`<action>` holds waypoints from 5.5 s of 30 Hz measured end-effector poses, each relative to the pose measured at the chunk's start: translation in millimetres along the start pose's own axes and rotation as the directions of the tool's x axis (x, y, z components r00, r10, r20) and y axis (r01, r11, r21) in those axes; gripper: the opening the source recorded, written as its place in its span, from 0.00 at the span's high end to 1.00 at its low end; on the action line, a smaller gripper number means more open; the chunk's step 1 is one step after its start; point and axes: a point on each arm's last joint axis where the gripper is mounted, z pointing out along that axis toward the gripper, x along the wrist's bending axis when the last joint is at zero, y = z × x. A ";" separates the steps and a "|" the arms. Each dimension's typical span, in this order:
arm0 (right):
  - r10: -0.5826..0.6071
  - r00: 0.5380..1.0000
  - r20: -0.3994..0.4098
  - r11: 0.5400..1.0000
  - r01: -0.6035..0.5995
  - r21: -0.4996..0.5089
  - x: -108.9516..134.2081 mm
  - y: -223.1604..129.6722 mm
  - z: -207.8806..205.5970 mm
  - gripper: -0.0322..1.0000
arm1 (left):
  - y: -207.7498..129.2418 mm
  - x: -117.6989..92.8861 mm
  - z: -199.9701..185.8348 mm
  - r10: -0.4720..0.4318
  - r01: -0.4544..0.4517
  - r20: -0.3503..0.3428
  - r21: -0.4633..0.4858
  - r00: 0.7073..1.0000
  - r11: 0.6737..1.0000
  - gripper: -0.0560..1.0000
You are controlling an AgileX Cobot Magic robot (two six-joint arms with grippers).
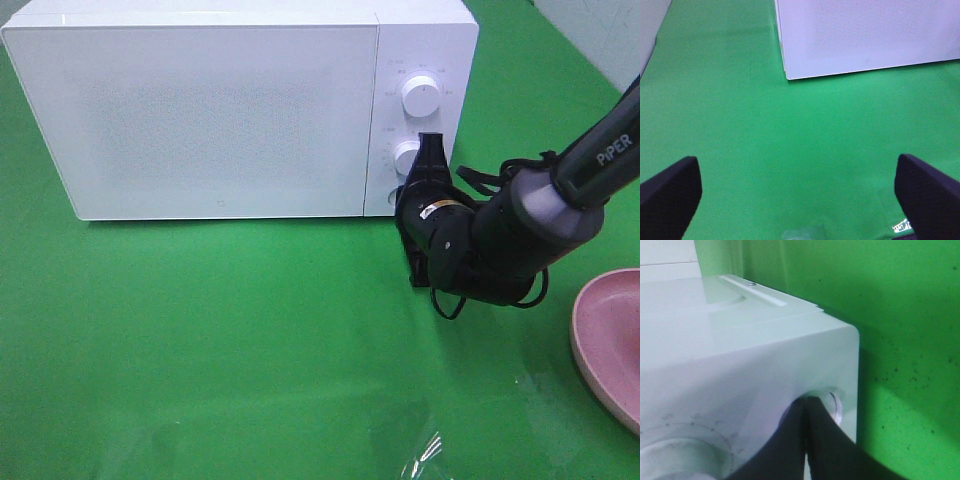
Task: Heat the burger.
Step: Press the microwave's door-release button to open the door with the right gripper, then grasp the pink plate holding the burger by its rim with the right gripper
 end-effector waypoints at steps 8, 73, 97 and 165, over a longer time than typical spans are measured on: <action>0.015 1.000 -0.017 1.000 -0.015 -0.015 0.2 -1.7 3.3 0.96 | 0.0 0.0 0.0 0.000 0.000 0.000 0.000 1.000 1.000 0.03; -0.331 0.931 0.156 0.930 0.294 0.222 31.5 -1.8 -55.5 0.96 | 0.0 0.0 0.0 0.000 0.000 0.000 0.000 1.000 1.000 0.03; -0.951 0.282 -0.127 0.134 0.746 0.652 55.9 12.3 -123.0 0.94 | 0.0 0.0 0.0 0.000 0.000 0.000 0.000 1.000 1.000 0.03; -0.979 -0.179 -0.097 -0.171 0.464 0.869 3.1 98.2 -134.4 0.10 | 0.0 0.0 0.0 0.000 0.000 0.000 0.000 1.000 1.000 0.03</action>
